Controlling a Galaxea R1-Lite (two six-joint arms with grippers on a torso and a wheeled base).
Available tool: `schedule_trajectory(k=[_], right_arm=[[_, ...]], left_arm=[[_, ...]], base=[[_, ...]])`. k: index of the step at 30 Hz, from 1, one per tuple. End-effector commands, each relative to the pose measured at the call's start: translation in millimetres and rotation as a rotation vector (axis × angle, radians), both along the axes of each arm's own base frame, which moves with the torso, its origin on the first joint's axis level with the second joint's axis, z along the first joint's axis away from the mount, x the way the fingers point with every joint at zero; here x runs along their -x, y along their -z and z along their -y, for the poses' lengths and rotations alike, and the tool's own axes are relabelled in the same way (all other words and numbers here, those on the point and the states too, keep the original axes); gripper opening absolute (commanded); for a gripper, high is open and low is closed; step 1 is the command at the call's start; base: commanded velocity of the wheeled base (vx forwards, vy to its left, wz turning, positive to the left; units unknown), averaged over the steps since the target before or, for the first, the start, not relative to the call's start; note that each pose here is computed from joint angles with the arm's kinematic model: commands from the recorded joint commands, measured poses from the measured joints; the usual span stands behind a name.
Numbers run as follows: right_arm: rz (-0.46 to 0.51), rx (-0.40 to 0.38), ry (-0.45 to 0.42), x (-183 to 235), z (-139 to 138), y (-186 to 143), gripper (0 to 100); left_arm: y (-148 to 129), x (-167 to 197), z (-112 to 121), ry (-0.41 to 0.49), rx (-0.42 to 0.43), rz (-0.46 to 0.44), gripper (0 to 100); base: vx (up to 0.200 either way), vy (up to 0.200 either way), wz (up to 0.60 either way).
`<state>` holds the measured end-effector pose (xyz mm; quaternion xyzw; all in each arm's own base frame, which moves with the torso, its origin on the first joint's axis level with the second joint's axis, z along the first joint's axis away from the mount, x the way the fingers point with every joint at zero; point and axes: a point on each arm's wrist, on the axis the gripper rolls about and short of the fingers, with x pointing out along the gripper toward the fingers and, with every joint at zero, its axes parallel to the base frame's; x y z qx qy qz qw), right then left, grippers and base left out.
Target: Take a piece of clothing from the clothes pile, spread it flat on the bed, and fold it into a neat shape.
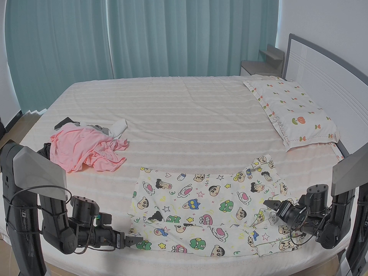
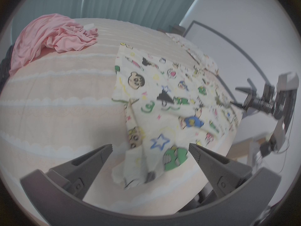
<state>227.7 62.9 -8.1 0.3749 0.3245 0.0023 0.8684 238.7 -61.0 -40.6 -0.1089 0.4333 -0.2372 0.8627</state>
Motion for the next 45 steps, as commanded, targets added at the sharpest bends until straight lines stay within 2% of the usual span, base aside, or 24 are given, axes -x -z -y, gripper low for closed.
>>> schedule_trajectory(k=[1, 10, 17, 18, 36, 37, 45], right_arm=[[0.017, -0.004, -0.002, -1.0, -0.7, -1.2, 100], [0.012, -0.003, -0.007, 0.0, -1.5, -0.7, 100], [0.014, -0.004, -0.007, -0.4, -1.6, -0.8, 100], [0.012, -0.003, -0.008, 0.1, -1.9, -0.7, 100], [0.011, -0.002, -0.007, 0.1, -1.8, -0.4, 100], [0.011, -0.001, -0.008, 0.1, -1.8, -0.4, 100], [0.01, 0.0, -0.008, 0.1, -1.8, 0.0, 100]], left_arm=[[-15.7, -15.9, 6.0, 0.0, 0.12, 0.064, 100], [-1.4, -42.2, 12.7, 0.013, 0.137, 0.085, 100], [2.2, -43.0, 12.4, 0.013, 0.133, 0.08, 100], [2.2, -43.0, 12.4, 0.013, 0.133, 0.08, 0], [3.3, -35.5, 10.3, 0.016, 0.123, 0.058, 0], [4.1, -34.3, 10.0, 0.015, 0.121, 0.052, 100], [4.8, -31.1, 9.3, 0.016, 0.119, 0.047, 100]], base=[[0.0, 0.0, 0.0], [0.0, 0.0, 0.0], [0.0, 0.0, 0.0], [0.0, 0.0, 0.0], [0.0, 0.0, 0.0], [0.0, 0.0, 0.0], [0.0, 0.0, 0.0]])
